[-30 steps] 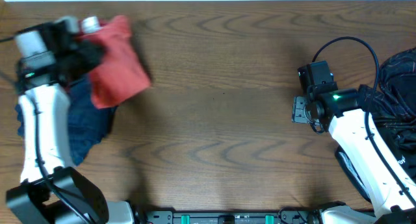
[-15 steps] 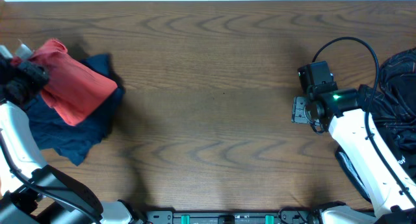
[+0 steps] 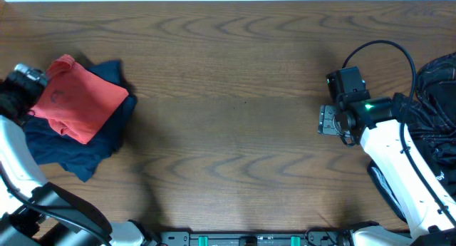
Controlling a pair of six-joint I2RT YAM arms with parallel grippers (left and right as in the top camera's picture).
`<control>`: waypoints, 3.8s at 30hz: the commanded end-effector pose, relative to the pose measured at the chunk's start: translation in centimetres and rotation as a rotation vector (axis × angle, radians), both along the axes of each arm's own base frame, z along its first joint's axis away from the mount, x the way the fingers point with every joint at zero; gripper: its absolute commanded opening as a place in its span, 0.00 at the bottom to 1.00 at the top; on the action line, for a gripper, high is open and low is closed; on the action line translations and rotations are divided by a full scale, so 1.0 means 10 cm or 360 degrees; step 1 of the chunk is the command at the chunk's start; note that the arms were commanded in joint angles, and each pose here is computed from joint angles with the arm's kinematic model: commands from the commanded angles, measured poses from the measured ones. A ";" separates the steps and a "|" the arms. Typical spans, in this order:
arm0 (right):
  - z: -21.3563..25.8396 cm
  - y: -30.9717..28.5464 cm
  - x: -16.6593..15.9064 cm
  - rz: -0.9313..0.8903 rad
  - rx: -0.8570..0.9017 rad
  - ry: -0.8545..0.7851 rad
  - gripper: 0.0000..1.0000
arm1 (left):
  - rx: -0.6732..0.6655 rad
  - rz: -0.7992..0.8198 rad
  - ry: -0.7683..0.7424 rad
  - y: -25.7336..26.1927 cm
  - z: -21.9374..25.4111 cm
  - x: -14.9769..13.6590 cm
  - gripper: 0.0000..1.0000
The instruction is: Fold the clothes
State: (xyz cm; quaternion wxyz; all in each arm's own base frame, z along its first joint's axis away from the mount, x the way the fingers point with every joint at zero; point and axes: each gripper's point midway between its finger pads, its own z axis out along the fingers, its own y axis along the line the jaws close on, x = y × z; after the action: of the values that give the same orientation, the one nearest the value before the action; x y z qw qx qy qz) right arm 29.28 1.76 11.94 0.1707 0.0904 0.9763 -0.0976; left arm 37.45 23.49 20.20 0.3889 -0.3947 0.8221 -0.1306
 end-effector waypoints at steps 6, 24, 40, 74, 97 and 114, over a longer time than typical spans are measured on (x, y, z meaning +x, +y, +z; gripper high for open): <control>0.17 0.45 0.31 0.0109 0.0420 -0.0209 0.99 | -0.0044 -0.0767 0.0055 -1.75 -0.08 0.50 0.91; 0.82 0.27 0.03 0.0046 0.0400 -0.0566 0.99 | 0.0419 -0.1386 0.0800 -2.95 -0.31 -1.05 0.98; 1.22 0.05 -0.99 0.0165 0.0416 -0.1294 0.99 | 0.0895 -0.1109 -0.0899 -2.81 1.25 -2.33 0.98; 0.86 -0.52 -1.34 -0.0207 0.0201 -0.1239 0.99 | 0.0939 -0.1042 -0.1110 -2.75 1.40 -2.64 0.98; 0.42 -0.25 -0.47 0.0117 0.0254 -0.1901 0.99 | 0.0938 -0.1042 -0.1110 -2.75 1.40 -2.64 0.98; 0.42 -0.25 -0.47 0.0117 0.0254 -0.1901 0.99 | 0.0938 -0.1042 -0.1110 -2.75 1.40 -2.64 0.98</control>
State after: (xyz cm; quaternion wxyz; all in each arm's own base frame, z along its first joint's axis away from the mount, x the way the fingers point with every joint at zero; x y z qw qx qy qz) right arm 24.57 -0.72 16.24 0.6845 0.1147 0.7179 0.0543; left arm 11.06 -4.10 34.22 0.6689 0.0720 0.7274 -0.1353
